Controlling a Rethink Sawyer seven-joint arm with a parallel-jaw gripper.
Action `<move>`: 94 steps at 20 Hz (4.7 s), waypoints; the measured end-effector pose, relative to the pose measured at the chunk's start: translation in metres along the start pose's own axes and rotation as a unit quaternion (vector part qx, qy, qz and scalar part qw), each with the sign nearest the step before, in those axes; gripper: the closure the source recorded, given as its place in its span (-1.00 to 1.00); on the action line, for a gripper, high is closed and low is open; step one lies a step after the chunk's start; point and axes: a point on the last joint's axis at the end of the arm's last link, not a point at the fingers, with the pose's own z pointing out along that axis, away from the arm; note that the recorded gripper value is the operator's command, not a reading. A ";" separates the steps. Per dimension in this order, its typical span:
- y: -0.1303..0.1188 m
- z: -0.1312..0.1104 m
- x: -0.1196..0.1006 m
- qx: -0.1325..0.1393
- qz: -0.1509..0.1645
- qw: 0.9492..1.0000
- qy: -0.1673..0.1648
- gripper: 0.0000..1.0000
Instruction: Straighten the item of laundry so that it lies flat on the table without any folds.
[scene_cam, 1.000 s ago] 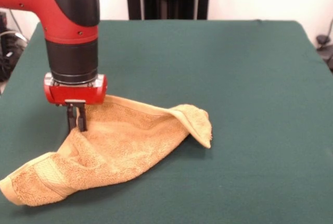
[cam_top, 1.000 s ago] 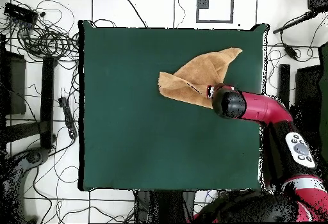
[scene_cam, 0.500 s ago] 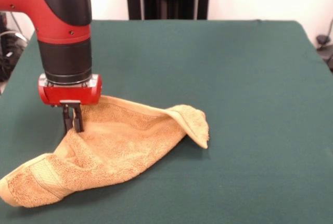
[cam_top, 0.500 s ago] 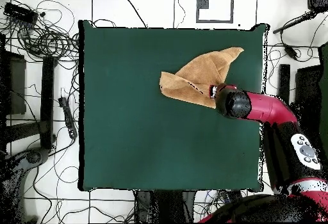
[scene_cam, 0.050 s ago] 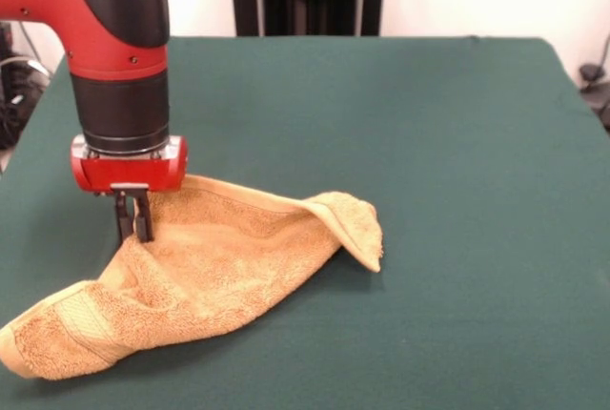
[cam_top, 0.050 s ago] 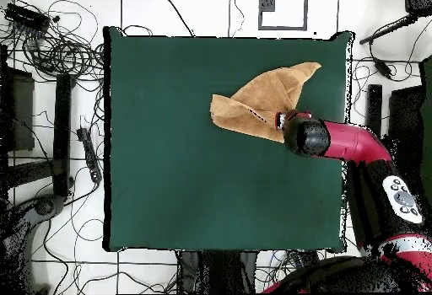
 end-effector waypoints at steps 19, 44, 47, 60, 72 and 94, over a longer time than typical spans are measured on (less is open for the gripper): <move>0.001 -0.007 0.022 0.017 -0.038 0.999 -0.004 1.00; -0.003 -0.012 0.065 0.044 -0.087 0.992 -0.076 1.00; -0.004 -0.013 0.069 0.044 -0.086 0.992 -0.080 1.00; -0.013 -0.019 0.096 0.046 -0.078 0.993 -0.078 1.00; -0.021 -0.021 0.111 0.045 -0.079 0.991 -0.095 1.00; -0.022 -0.028 0.143 0.061 -0.094 0.988 -0.105 1.00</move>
